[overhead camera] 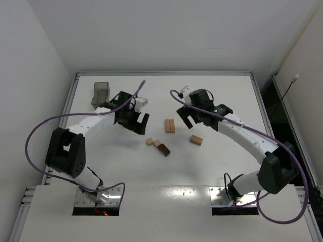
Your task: Build the wood block tower
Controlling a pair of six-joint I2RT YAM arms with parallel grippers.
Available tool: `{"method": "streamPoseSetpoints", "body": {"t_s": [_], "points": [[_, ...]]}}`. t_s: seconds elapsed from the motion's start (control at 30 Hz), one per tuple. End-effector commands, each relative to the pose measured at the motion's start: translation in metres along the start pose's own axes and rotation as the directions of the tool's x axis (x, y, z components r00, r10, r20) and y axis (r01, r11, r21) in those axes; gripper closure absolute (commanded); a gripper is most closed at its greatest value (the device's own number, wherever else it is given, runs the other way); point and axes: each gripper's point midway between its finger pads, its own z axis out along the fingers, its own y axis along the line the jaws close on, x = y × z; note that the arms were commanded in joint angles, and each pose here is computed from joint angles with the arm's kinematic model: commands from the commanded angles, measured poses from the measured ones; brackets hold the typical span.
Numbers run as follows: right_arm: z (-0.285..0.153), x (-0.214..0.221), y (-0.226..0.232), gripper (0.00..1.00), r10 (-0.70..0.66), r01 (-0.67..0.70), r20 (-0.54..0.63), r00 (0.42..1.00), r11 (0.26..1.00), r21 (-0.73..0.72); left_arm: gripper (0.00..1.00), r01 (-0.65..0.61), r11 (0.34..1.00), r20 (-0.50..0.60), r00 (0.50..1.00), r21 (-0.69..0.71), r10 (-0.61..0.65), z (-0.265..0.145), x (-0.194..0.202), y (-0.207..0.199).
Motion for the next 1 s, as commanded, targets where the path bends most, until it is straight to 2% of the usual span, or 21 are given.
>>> {"method": "streamPoseSetpoints", "body": {"t_s": [0.0,0.1,0.2,0.27,0.47,0.63,0.97], "points": [[0.002,0.033,-0.038,0.01,-0.081,0.085,-0.051,0.995,0.994,0.074,0.04,-0.209,0.970,0.006,0.978,0.121,0.210,-0.011,0.014,-0.048],[-0.005,0.051,-0.063,0.01,-0.024,0.033,-0.069,0.997,0.991,0.126,0.09,-0.308,0.942,-0.027,0.949,0.137,0.314,-0.003,0.029,-0.074],[-0.011,0.058,-0.074,0.01,0.051,-0.042,-0.059,0.997,0.990,0.136,0.18,-0.373,0.921,-0.034,0.925,0.117,0.379,0.005,0.030,-0.085],[-0.011,0.065,-0.081,0.01,0.102,-0.094,-0.056,0.993,0.988,0.125,0.20,-0.395,0.913,-0.055,0.914,0.106,0.402,0.015,0.031,-0.085],[-0.018,0.071,-0.091,0.01,0.163,-0.158,-0.055,0.985,0.983,0.096,0.26,-0.425,0.904,-0.130,0.895,0.046,0.428,0.041,0.038,-0.066],[-0.018,0.066,-0.098,0.01,0.197,-0.193,-0.046,0.979,0.978,0.076,0.32,-0.466,0.884,-0.132,0.874,0.044,0.467,0.060,0.029,-0.062],[-0.006,0.076,-0.098,0.02,0.226,-0.222,-0.091,0.970,0.973,0.054,0.34,-0.476,0.878,-0.100,0.872,0.054,0.480,0.071,0.012,-0.067]]}}
